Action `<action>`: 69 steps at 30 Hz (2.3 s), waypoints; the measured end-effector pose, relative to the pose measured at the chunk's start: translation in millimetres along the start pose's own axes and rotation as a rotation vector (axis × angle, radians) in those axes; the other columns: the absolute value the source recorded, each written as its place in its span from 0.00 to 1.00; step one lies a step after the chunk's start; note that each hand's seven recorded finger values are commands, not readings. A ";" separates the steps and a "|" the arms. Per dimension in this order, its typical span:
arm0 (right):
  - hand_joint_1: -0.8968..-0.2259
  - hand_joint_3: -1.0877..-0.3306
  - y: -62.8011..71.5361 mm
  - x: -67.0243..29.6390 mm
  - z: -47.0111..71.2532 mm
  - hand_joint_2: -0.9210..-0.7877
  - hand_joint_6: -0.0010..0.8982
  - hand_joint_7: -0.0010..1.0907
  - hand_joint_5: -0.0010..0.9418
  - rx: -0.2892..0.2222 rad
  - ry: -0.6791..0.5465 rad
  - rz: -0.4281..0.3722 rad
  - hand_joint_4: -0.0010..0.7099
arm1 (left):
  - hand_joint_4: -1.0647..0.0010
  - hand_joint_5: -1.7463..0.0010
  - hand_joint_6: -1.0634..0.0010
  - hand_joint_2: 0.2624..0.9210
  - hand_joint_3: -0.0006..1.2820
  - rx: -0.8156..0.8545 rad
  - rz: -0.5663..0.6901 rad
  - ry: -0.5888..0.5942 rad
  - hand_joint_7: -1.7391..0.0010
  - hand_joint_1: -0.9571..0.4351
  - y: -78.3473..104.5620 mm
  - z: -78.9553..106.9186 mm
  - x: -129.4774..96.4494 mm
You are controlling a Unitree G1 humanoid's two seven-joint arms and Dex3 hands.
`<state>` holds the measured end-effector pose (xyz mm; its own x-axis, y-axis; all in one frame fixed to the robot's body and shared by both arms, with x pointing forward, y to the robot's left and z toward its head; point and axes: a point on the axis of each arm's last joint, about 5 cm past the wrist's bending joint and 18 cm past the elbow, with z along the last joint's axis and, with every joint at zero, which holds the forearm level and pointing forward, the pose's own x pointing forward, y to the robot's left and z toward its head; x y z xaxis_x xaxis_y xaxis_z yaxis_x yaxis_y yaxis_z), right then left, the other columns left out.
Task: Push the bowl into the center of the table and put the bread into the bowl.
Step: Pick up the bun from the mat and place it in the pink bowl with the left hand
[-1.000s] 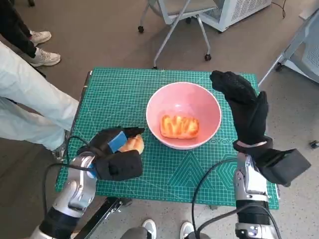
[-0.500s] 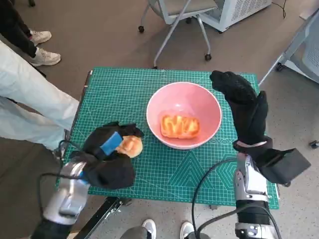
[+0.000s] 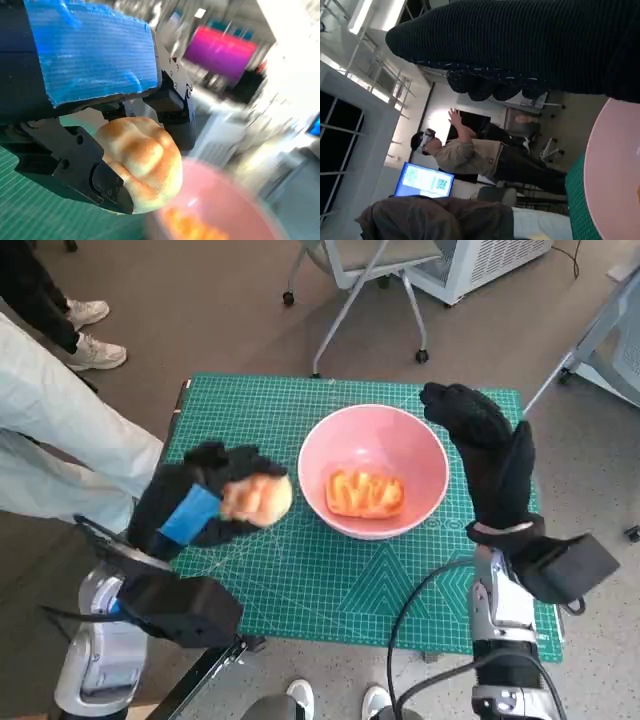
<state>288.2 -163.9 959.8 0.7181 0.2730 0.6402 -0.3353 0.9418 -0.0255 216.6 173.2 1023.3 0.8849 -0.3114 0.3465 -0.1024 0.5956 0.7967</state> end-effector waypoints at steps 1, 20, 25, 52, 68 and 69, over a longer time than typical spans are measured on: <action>0.35 0.44 0.0 0.1 -0.1 0.00 0.11 0.45 0.00 0.000 -0.001 0.001 0.25 | 0.14 0.43 0.26 0.90 0.02 -0.003 0.009 -0.014 0.47 0.69 0.1 2.6 3.0; 0.33 0.44 0.9 0.4 -1.3 0.00 0.10 0.45 0.00 0.000 -0.012 0.006 0.25 | 0.16 0.43 0.31 0.93 0.02 0.041 -0.056 -0.212 0.44 0.69 -34.4 34.7 82.8; 0.33 0.44 0.3 -0.3 -0.7 0.00 0.10 0.45 0.00 0.002 -0.018 0.002 0.24 | 0.20 0.42 0.35 0.96 0.01 0.049 -0.110 -0.206 0.39 0.69 -48.4 33.2 100.4; 0.35 0.43 -4.1 -5.0 6.3 0.00 0.11 0.46 0.00 -0.009 -0.055 -0.040 0.25 | 0.94 1.00 0.73 1.00 0.01 0.021 -0.527 -0.009 1.00 0.43 -80.7 16.2 119.9; 0.36 0.44 -5.9 -1.9 12.7 0.00 0.12 0.46 0.00 -0.022 -0.071 -0.058 0.25 | 1.00 1.00 0.81 1.00 0.02 -0.213 -0.537 0.052 1.00 0.41 -41.5 4.7 122.1; 0.36 0.44 -6.0 -1.5 13.3 0.00 0.12 0.46 0.00 -0.022 -0.072 -0.058 0.25 | 1.00 1.00 0.81 1.00 0.02 -0.230 -0.525 0.043 1.00 0.41 -38.0 5.3 121.6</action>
<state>281.0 -172.6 969.3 0.6898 0.2033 0.6949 -0.2799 0.9600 -0.0029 325.7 108.8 1037.7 0.8083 -0.5816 -0.0911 0.4535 0.5165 0.7263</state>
